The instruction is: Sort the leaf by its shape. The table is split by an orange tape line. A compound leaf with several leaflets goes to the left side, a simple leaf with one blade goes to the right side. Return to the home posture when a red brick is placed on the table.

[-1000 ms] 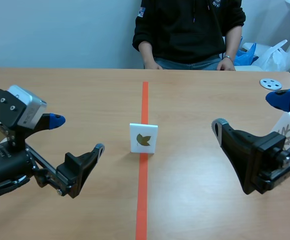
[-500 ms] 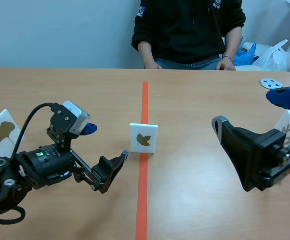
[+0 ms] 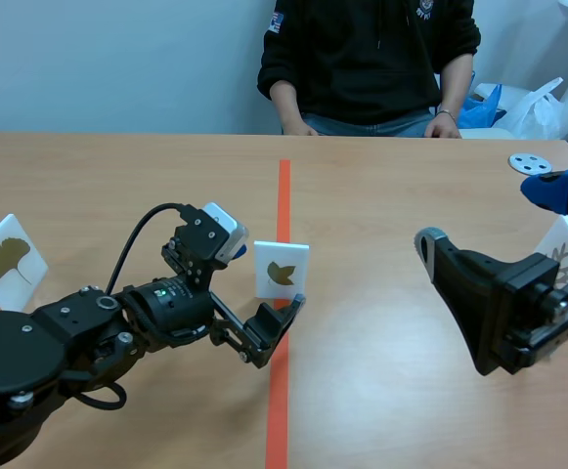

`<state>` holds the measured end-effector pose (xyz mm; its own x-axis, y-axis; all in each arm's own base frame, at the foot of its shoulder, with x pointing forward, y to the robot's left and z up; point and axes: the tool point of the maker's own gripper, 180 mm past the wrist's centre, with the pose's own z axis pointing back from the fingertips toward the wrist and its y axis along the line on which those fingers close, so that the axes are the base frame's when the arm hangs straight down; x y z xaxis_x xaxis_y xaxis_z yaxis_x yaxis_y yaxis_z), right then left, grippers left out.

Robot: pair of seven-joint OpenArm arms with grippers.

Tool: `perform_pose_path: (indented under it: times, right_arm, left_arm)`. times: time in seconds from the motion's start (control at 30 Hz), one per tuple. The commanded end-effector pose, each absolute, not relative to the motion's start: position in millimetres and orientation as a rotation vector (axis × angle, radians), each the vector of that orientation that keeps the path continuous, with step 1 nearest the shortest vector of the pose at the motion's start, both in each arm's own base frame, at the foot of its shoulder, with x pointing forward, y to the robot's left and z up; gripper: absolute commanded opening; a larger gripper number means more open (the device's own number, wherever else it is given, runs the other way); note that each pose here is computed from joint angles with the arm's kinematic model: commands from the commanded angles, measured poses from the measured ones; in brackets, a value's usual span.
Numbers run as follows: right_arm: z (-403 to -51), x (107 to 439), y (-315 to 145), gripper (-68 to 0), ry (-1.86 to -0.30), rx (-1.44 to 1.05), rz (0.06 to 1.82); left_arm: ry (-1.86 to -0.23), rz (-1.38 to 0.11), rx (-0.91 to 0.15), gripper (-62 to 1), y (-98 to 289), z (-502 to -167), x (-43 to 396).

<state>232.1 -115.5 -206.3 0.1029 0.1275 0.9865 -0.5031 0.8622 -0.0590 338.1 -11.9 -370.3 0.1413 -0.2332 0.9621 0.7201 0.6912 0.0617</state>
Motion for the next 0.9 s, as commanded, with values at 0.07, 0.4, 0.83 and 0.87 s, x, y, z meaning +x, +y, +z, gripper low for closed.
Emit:
perform_pose_path:
  times: [0.07,0.4,0.83,0.87]
  right_arm:
    - [-196.2,236.7,-118.5,-0.4,-1.438,0.323,0.472]
    - [-196.2,236.7,-118.5,-0.4,-1.438,0.323,0.472]
    - [-196.2,236.7,-118.5,-0.4,-1.438,0.323,0.472]
    - [-196.2,236.7,-118.5,-0.4,-1.438,0.323,0.472]
  left_arm:
    - [-1.313,-0.699,-0.485,1.4,-18.0,-353.9,353.7]
    - [-1.288,-0.731,-0.534,1.4,-29.5,-360.9,346.3]
    - [-1.303,-0.707,-0.569,-17.4,-46.4,-354.8,345.2]
    - [-1.305,-0.692,-0.574,-18.3,-46.2,-353.9,346.0]
